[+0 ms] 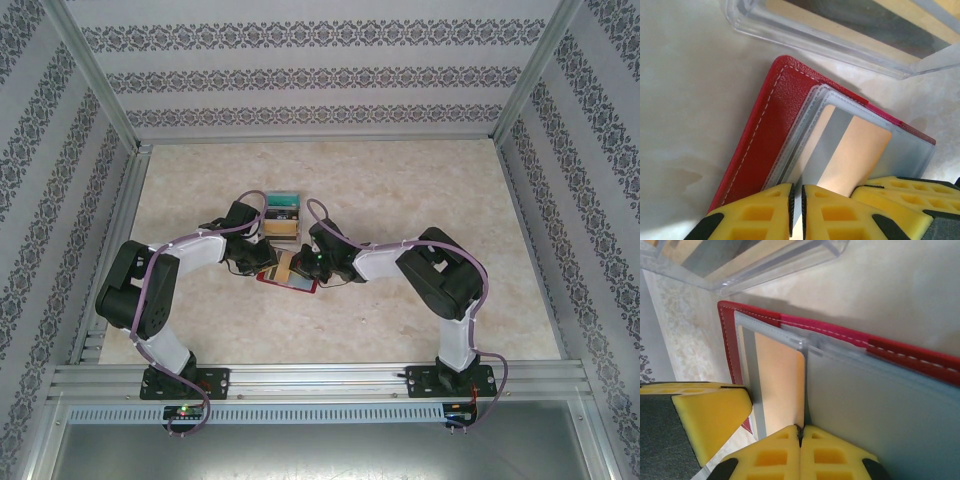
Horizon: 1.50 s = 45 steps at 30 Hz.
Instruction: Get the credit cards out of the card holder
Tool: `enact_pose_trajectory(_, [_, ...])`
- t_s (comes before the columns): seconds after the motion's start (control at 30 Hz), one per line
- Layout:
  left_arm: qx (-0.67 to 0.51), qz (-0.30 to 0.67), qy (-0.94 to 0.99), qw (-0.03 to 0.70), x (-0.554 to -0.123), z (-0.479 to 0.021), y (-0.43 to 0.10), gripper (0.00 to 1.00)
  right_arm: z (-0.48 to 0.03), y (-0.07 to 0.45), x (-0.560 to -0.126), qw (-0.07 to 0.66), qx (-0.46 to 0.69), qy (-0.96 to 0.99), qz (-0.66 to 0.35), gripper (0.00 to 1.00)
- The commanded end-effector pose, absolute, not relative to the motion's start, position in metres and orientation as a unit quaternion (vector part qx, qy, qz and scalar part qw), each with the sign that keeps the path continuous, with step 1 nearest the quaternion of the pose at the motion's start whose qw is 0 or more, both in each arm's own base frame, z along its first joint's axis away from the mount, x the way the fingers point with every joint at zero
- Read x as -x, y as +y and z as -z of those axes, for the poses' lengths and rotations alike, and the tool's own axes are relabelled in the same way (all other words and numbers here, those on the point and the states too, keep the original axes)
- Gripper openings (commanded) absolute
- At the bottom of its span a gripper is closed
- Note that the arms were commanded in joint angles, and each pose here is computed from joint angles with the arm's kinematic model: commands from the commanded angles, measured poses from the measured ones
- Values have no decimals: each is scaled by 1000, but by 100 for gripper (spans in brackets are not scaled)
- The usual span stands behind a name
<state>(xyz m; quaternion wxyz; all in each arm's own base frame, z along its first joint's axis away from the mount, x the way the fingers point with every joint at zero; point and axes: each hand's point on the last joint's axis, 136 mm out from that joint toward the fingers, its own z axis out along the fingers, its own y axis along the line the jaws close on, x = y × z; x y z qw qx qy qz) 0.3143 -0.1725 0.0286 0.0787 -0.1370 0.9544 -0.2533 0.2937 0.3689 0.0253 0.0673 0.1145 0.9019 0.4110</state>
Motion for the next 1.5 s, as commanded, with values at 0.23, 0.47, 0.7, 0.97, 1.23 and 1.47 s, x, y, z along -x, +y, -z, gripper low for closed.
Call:
enact_pose_trajectory(0.23, [163,218,960,69,-309,-22,-154,12,-25,346,-292,76,-129,903,-404,0])
enact_pose_trajectory(0.47, [164,227,958,62,-309,-20,-156,12,-24,345,-291,71,-128,901,-408,0])
enact_pose_trajectory(0.7, [156,237,956,70,-310,-27,-159,12,-25,347,-291,70,-126,901,-410,0])
enact_pose_trajectory(0.97, [159,229,958,65,-307,-22,-157,12,-19,328,-287,66,-141,904,-398,0])
enact_pose_trajectory(1.23, [157,231,958,65,-308,-23,-157,12,-15,316,-286,56,-147,906,-393,0])
enact_pose_trajectory(1.47, [125,288,945,89,-320,-52,-180,15,-16,322,-285,51,-139,906,-397,0])
